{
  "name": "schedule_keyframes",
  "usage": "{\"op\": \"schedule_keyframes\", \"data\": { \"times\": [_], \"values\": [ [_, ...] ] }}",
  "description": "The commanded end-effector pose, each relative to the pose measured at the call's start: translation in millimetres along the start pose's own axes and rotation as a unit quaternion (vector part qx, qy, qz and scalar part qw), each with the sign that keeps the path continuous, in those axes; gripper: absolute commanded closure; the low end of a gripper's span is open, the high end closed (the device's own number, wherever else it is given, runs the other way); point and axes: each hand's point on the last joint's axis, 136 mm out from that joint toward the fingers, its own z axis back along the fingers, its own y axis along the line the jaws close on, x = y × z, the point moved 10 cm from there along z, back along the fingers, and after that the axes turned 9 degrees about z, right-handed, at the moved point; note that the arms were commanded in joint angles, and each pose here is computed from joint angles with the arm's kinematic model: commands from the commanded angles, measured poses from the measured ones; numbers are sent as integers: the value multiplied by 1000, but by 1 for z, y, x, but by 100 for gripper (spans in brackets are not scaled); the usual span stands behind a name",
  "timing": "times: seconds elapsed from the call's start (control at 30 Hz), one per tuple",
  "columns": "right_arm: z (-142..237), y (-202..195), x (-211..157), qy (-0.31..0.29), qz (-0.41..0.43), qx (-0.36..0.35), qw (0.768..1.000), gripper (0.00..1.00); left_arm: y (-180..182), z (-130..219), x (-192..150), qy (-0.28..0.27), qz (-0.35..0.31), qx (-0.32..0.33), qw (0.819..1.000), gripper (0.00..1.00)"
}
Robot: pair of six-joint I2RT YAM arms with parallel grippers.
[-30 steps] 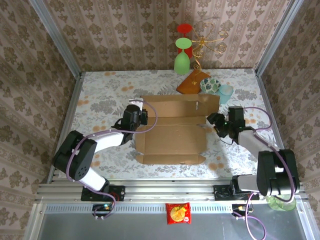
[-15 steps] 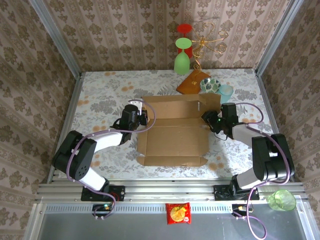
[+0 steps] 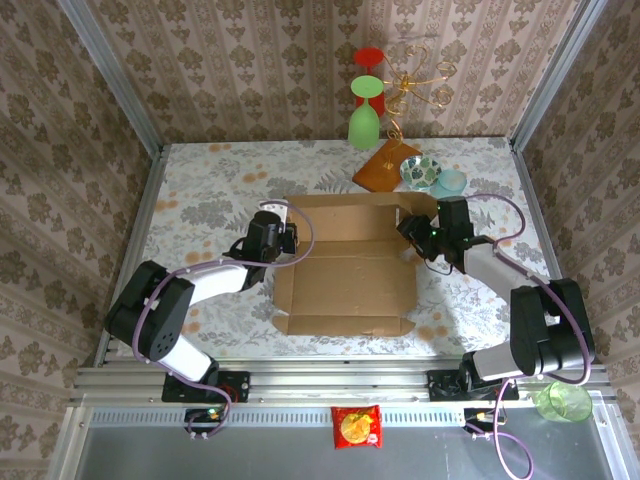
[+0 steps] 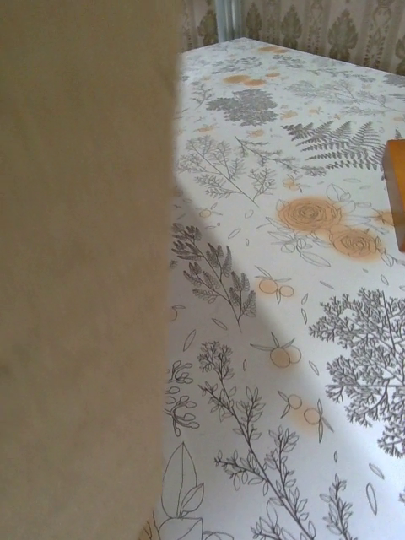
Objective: Fold the paper box
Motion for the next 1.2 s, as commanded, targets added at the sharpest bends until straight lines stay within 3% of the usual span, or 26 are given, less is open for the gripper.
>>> {"op": "schedule_keyframes", "data": {
  "times": [0.0,0.27,0.63,0.8,0.97,1.17],
  "values": [
    [0,5,-3,10,30,-18,999,53,-7,-2,11,-16,-5,0,1000,100],
    [-28,12,-14,33,33,-11,999,57,-14,-5,8,-10,-3,-8,1000,100],
    [-28,14,-24,44,38,-2,998,60,-9,-4,6,-3,3,-2,1000,100],
    [24,47,-8,-7,116,43,992,57,7,2,18,-1,16,-6,1000,100],
    [87,71,12,-77,170,103,977,56,17,3,31,11,7,-57,998,100],
    [139,49,49,-184,177,62,965,54,42,0,51,29,27,-115,993,100]
  ]
}}
